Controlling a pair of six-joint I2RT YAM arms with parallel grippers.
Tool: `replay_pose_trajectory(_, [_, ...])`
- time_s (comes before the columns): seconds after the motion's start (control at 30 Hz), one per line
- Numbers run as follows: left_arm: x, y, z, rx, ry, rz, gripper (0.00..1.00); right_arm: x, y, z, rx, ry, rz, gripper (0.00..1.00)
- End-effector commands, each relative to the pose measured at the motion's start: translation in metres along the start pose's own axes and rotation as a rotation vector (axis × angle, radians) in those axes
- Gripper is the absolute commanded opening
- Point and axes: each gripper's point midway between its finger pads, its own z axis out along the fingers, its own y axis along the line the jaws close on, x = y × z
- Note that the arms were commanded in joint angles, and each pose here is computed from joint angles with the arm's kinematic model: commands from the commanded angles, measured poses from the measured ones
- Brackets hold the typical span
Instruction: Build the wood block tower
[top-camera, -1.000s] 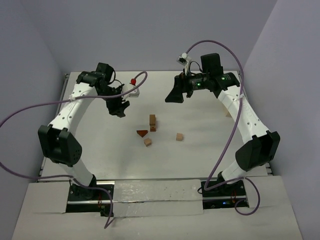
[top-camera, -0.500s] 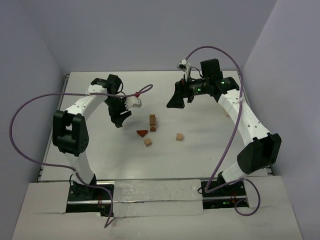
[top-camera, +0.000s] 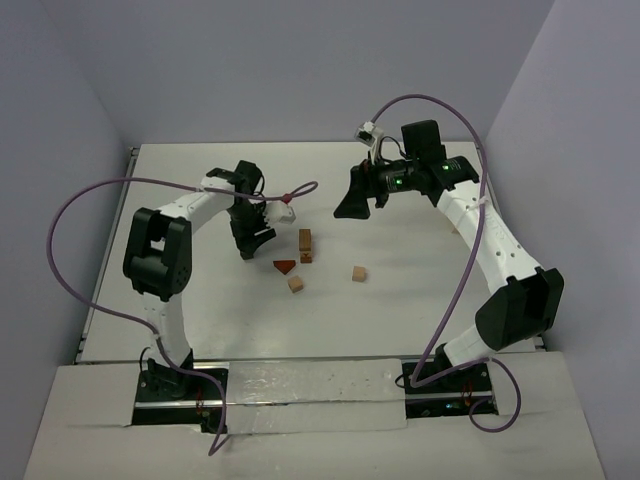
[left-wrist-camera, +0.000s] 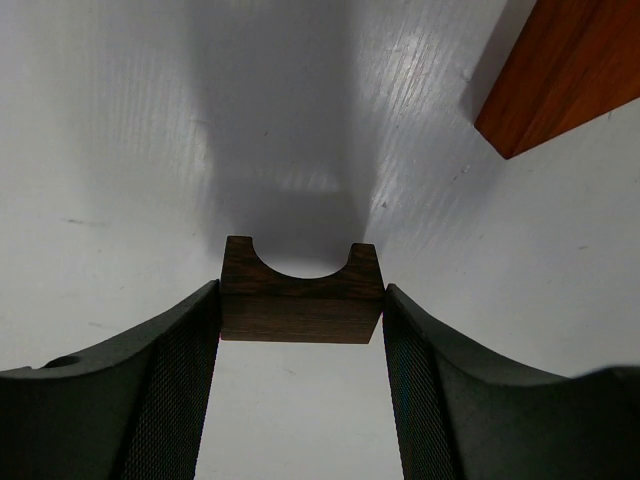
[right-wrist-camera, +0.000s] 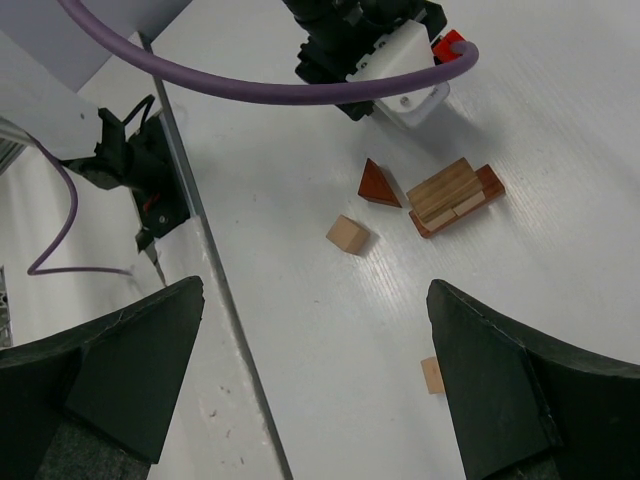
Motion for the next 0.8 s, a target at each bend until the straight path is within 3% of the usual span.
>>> replay_pose_trajectory(0.0, [-0.013,0.004,0.006,0.012,-0.036,0.005,0.37,-0.008,0.007,-0.010,0.014,-0.038,-0.057,1.00])
replay_pose_trajectory(0.2, [-0.015,0.003,0.012,0.045,-0.033,0.011,0.44,-0.007,0.008,-0.010,0.010,-0.034,-0.055,1.00])
replay_pose_trajectory(0.4, [-0.024,-0.002,0.003,0.066,-0.078,0.027,0.85,-0.007,0.008,-0.010,0.008,-0.034,-0.052,1.00])
replay_pose_trajectory(0.47, [-0.029,-0.004,-0.006,0.061,-0.112,0.044,0.94,-0.007,0.010,-0.010,0.001,-0.035,-0.051,1.00])
replay_pose_trajectory(0.53, [-0.034,-0.008,-0.019,0.058,-0.151,0.065,0.99,-0.008,0.011,-0.010,-0.005,-0.039,-0.050,1.00])
replay_pose_trajectory(0.77, [-0.037,-0.007,-0.068,0.019,-0.387,0.076,0.99,-0.008,0.014,-0.011,-0.015,-0.045,-0.046,1.00])
